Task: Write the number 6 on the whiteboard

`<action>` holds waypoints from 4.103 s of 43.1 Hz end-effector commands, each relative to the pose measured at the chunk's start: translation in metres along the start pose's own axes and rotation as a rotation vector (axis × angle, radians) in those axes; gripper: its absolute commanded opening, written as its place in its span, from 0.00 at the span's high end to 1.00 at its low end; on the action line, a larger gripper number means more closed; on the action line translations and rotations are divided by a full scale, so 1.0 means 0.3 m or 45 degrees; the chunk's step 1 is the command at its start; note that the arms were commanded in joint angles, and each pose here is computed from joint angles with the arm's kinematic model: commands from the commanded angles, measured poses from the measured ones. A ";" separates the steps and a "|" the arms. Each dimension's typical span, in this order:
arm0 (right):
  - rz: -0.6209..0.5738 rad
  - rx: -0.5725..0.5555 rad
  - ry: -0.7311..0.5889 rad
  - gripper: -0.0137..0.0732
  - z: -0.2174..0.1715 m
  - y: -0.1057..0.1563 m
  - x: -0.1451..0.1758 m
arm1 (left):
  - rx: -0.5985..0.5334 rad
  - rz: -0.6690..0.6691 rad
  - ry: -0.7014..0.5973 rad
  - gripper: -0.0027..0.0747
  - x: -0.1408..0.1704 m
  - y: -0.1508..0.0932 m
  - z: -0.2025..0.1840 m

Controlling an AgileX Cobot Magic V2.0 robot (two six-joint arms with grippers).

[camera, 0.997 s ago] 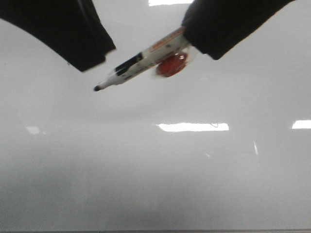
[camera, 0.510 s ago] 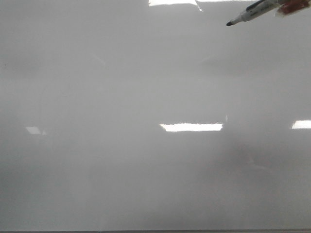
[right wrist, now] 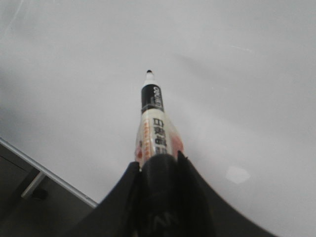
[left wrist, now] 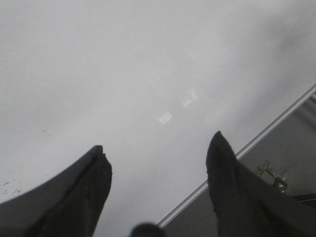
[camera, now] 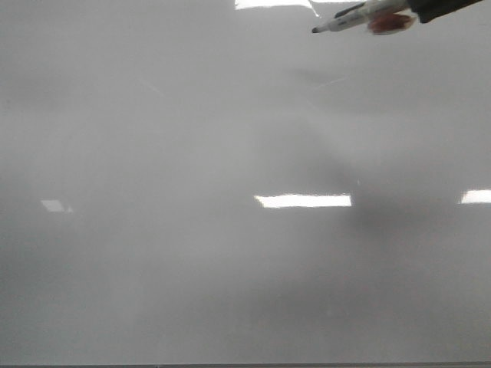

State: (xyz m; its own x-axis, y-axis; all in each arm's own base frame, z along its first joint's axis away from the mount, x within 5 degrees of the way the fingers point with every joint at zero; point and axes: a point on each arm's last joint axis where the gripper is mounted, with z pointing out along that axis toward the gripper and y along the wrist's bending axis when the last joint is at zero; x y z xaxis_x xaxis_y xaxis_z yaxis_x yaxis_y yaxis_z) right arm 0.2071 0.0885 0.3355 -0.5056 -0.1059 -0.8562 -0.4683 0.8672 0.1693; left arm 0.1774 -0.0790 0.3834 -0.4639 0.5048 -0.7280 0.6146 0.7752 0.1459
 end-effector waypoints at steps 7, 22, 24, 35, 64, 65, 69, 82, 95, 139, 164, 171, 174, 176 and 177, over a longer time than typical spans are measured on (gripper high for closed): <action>0.006 0.072 -0.217 0.91 0.044 -0.019 -0.125 | -0.031 -0.026 -0.126 0.42 -0.037 0.008 -0.029; 0.023 0.128 -0.220 0.91 0.143 -0.056 -0.147 | -0.033 -0.026 -0.130 0.42 -0.038 0.008 -0.029; 0.015 0.119 -0.182 0.91 0.168 -0.055 -0.135 | -0.033 -0.026 -0.130 0.42 -0.038 0.008 -0.029; -0.060 -0.002 0.175 0.91 0.248 -0.032 -0.024 | -0.035 -0.026 -0.134 0.42 -0.039 0.008 -0.029; -0.403 -0.215 0.141 0.91 0.043 0.111 -0.050 | 0.069 0.126 -0.109 0.42 -0.035 -0.024 -0.026; -0.464 -0.243 0.136 0.91 0.019 0.126 -0.047 | 0.099 0.140 -0.120 0.42 -0.039 -0.033 -0.024; -0.654 -0.362 0.153 0.91 -0.060 0.178 -0.027 | 0.198 0.266 -0.129 0.42 -0.051 -0.078 -0.005; -0.802 -0.511 0.168 0.91 -0.196 0.234 0.008 | 0.491 0.623 -0.144 0.26 -0.122 -0.280 0.070; -0.801 -0.511 0.170 0.91 -0.194 0.234 0.008 | 0.688 0.833 -0.117 0.25 -0.164 -0.454 0.152; -0.803 -0.520 0.185 0.55 -0.195 0.235 0.012 | 0.731 0.833 -0.149 0.87 -0.180 -0.485 0.193; -0.611 -0.236 0.213 0.20 -0.213 0.115 -0.007 | -0.159 0.186 0.218 0.87 -0.131 -0.046 0.189; -0.611 -0.236 0.213 0.20 -0.213 0.115 -0.007 | -0.334 -0.105 0.306 0.87 -0.055 0.119 0.197; -0.611 -0.236 0.213 0.20 -0.213 0.115 -0.007 | -0.397 -0.206 0.316 0.87 -0.015 0.176 0.205; -0.611 -0.235 0.212 0.20 -0.213 0.115 -0.007 | -0.437 -0.262 0.305 0.87 0.013 0.212 0.213; -0.611 -0.235 0.212 0.20 -0.213 0.115 -0.007 | -0.454 -0.288 0.285 0.87 0.023 0.227 0.217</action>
State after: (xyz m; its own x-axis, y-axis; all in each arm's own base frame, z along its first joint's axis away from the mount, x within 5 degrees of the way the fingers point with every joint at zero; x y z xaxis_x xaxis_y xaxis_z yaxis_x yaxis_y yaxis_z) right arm 0.1459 0.0886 0.3619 -0.3376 -0.6001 -0.7252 -0.8071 0.5810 -0.1050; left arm 0.2536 -0.0625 0.3335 -0.7539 0.4310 -0.4959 0.3427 0.9019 0.2629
